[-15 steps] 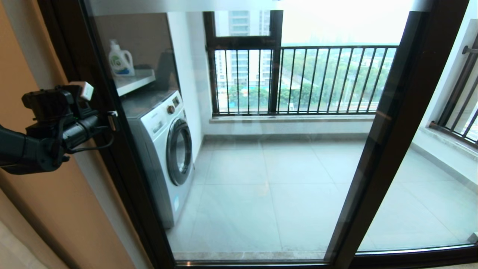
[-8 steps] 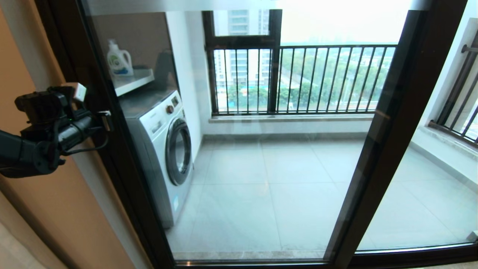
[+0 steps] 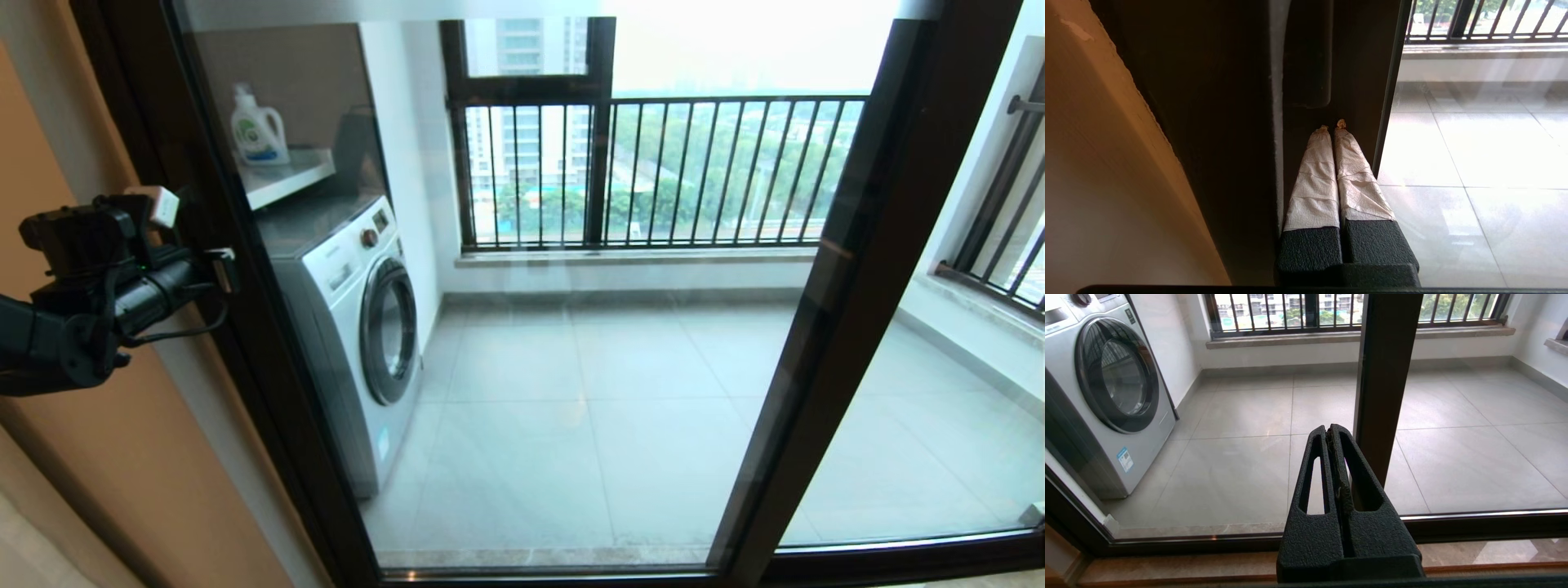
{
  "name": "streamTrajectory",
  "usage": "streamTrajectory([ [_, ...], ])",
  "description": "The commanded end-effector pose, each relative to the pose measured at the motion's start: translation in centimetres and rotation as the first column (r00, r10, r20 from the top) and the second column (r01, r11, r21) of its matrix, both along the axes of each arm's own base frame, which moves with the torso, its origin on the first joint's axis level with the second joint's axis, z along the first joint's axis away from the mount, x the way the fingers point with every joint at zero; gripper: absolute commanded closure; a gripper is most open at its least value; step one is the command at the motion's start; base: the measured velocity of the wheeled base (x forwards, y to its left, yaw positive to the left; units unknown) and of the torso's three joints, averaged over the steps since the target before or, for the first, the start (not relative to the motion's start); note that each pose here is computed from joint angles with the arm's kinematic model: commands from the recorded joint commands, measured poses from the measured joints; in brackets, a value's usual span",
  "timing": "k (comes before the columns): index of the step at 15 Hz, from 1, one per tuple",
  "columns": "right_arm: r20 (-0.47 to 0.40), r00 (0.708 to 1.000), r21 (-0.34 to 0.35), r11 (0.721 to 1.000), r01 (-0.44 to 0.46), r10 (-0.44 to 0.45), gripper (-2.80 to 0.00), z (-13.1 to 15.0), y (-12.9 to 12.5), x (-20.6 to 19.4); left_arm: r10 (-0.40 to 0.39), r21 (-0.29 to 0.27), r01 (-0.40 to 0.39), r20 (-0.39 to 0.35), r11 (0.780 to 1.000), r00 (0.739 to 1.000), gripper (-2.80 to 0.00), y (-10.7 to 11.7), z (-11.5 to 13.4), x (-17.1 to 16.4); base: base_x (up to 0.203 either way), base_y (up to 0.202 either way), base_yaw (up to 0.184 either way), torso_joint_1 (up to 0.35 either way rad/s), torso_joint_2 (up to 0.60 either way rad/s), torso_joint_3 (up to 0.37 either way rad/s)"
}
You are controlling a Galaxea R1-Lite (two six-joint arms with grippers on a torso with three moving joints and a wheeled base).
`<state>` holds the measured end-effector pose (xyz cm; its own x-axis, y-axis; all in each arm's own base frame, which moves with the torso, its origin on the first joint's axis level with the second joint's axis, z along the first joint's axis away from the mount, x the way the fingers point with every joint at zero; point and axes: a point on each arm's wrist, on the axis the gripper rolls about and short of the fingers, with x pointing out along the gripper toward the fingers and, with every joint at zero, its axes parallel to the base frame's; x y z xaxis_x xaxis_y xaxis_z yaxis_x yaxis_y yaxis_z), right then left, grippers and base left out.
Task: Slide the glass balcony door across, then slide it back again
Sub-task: Open the slid door
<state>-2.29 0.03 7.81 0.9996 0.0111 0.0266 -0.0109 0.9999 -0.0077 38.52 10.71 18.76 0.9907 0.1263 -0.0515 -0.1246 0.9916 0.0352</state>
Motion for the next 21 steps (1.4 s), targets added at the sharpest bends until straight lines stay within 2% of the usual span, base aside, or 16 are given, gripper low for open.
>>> streamTrajectory([
  [1,-0.011,1.0,0.0,1.0,-0.001,0.001,0.0,-0.3,0.0,0.1,-0.024,0.011,0.024,0.059,1.0,0.998,0.0,-1.4,2.3,-1.0,0.0,0.0,0.0,-0.002,0.04,0.003],
  [5,-0.011,1.0,0.0,1.0,-0.001,0.001,0.0,-0.3,0.0,0.1,-0.108,0.019,0.106,0.121,0.994,0.987,0.0,-5.1,5.0,-2.7,0.0,0.0,0.0,0.0,0.0,0.0],
  [11,-0.011,1.0,0.0,1.0,0.0,0.0,0.0,-0.3,0.0,0.1,-0.113,0.031,0.11,0.17,0.993,0.979,0.0,-5.7,6.9,-4.2,0.0,0.0,0.0,0.0,0.0,0.0],
  [13,-0.011,1.0,0.0,1.0,-0.001,0.001,0.0,-0.3,0.0,0.1,-0.094,0.038,0.089,0.192,0.995,0.977,0.0,-5.1,7.8,-5.0,0.0,0.0,0.0,0.0,0.0,0.0],
  [16,-0.011,1.0,0.0,1.0,-0.001,0.001,0.0,-0.3,0.0,0.1,-0.039,0.044,0.031,0.203,0.999,0.978,0.0,-3.0,8.1,-5.5,0.0,0.0,0.0,0.0,0.0,0.0],
  [21,-0.012,1.0,0.0,1.0,-0.001,0.001,0.0,-0.3,0.0,0.1,0.026,0.039,-0.034,0.181,0.999,0.983,0.0,-0.2,7.0,-4.5,0.0,0.0,0.0,0.0,0.0,0.0],
])
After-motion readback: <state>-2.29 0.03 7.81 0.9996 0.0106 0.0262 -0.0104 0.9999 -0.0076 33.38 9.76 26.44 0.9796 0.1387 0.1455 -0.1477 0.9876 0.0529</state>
